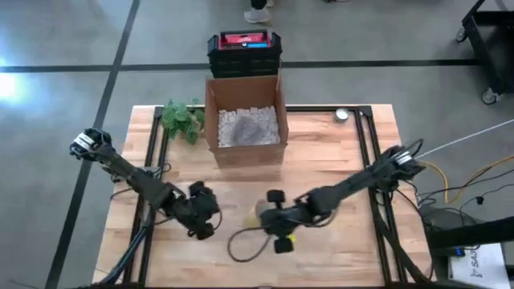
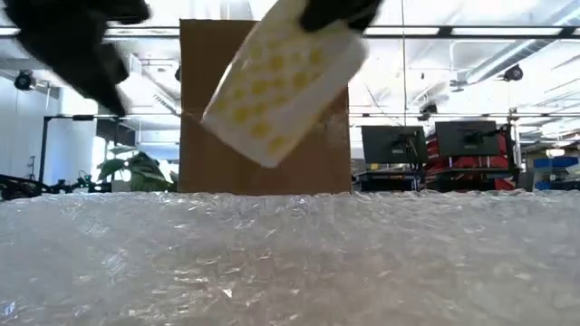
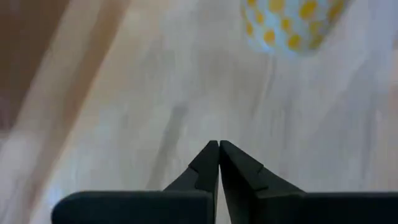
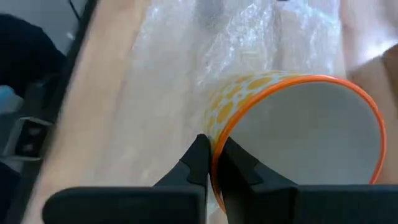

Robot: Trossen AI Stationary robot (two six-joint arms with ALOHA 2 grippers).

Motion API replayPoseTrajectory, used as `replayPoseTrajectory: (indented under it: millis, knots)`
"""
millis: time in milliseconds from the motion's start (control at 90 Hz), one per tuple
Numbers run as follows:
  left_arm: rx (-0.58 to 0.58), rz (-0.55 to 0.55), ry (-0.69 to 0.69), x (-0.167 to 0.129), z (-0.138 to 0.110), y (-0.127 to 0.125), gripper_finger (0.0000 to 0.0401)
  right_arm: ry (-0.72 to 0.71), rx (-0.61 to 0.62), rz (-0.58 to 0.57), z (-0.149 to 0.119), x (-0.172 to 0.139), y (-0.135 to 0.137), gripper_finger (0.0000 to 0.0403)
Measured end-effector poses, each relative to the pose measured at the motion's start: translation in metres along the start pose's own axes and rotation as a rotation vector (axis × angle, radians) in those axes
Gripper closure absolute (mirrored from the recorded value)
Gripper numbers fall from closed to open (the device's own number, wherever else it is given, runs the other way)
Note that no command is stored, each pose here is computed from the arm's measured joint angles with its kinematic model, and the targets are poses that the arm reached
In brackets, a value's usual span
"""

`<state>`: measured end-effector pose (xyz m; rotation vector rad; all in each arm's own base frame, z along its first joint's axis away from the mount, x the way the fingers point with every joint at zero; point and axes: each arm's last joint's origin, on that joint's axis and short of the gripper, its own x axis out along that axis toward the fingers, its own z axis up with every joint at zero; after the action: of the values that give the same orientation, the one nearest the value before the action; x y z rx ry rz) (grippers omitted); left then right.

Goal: Wrap mug
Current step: Wrap the yellow mug using the bubble wrap

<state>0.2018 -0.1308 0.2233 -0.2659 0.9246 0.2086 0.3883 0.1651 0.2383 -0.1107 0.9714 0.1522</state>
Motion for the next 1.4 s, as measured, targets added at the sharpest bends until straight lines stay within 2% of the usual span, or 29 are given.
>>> replayPoseTrajectory:
  millis: [200, 356, 567, 656, 889, 1122, 1289, 1400]
  knots:
    - [-0.039, -0.013, 0.039, -0.003, -0.023, -0.005, 0.0401, 0.201, -0.055, 0.006, 0.026, 0.031, -0.009, 0.0402]
    - [-0.065, 0.009, 0.059, 0.005, -0.034, -0.002, 0.0401, 0.283, -0.101, -0.004, 0.039, 0.052, -0.009, 0.0403]
    - [-0.057, 0.025, 0.065, 0.009, -0.037, -0.001, 0.0401, 0.345, -0.115, 0.043, 0.045, 0.064, -0.005, 0.0403]
    - [-0.054, 0.026, 0.063, 0.010, -0.037, -0.002, 0.0401, 0.319, -0.114, 0.044, 0.048, 0.064, -0.005, 0.0399]
    - [-0.057, 0.024, 0.020, 0.010, -0.035, -0.003, 0.0401, 0.327, -0.099, 0.036, 0.046, 0.067, -0.006, 0.0349]
    - [-0.056, -0.019, -0.008, 0.010, -0.032, -0.008, 0.0401, 0.354, -0.100, 0.044, 0.045, 0.060, -0.005, 0.0269]
    - [-0.061, -0.028, -0.014, 0.010, -0.031, -0.009, 0.0401, 0.387, -0.029, 0.092, 0.050, 0.017, -0.005, 0.0222]
    - [-0.066, -0.036, -0.020, 0.010, -0.031, -0.009, 0.0401, 0.435, -0.021, 0.094, 0.043, -0.006, 0.006, 0.0205]
